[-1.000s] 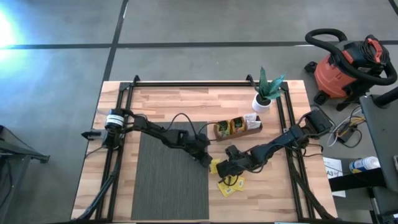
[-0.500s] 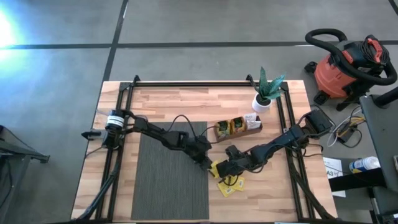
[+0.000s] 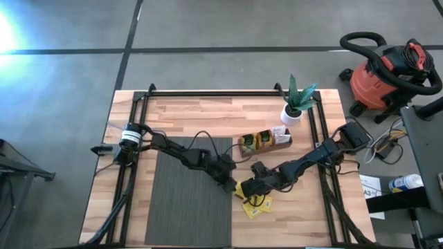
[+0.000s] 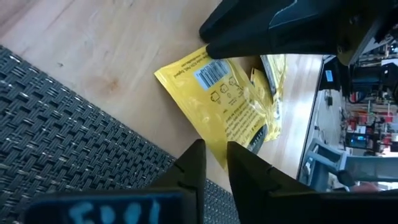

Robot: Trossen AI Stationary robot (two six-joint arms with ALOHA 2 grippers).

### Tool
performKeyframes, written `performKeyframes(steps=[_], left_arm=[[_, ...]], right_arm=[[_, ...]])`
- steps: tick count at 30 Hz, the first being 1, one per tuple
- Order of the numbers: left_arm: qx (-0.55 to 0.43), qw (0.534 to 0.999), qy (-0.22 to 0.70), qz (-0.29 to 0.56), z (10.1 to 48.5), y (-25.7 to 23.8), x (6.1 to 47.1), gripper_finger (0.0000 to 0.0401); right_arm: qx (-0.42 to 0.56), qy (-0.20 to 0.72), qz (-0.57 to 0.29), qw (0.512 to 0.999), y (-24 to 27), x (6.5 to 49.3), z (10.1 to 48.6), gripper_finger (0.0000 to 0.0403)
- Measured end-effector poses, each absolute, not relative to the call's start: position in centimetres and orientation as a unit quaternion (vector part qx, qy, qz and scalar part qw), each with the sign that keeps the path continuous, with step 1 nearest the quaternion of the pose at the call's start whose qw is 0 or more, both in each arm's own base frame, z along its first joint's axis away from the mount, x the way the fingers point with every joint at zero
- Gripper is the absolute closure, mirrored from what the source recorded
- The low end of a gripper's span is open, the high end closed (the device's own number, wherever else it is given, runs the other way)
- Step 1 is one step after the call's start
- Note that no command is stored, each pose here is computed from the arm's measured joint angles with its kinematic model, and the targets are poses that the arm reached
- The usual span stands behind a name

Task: Pick & Place Tea
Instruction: Put the yellow tea bag into the middle section of the wooden organizer

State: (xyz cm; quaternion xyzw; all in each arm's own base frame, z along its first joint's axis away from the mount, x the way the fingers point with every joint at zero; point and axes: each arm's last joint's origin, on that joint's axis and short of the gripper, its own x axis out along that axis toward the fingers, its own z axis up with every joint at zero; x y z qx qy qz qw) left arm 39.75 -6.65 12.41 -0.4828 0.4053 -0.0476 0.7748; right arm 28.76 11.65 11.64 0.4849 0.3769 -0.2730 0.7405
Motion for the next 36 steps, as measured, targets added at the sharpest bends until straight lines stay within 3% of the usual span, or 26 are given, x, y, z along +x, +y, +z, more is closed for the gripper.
performKeyframes(steps=[8, 16, 36], left_arm=[[-0.487, 0.771, 0.408, -0.053, 12.4, -6.7, 39.8, 0.0347], [-0.480, 0.781, 0.391, -0.083, 13.5, -7.1, 40.8, 0.0397], [-0.476, 0.816, 0.327, -0.025, 14.1, -6.5, 41.4, 0.0401]], right_arm=[[0.485, 0.377, -0.273, 0.741, 11.6, 28.8, 11.7, 0.0349], [0.488, 0.374, -0.277, 0.738, 11.7, 28.9, 11.3, 0.0349], [0.494, 0.368, -0.259, 0.744, 11.8, 29.1, 11.7, 0.0348]])
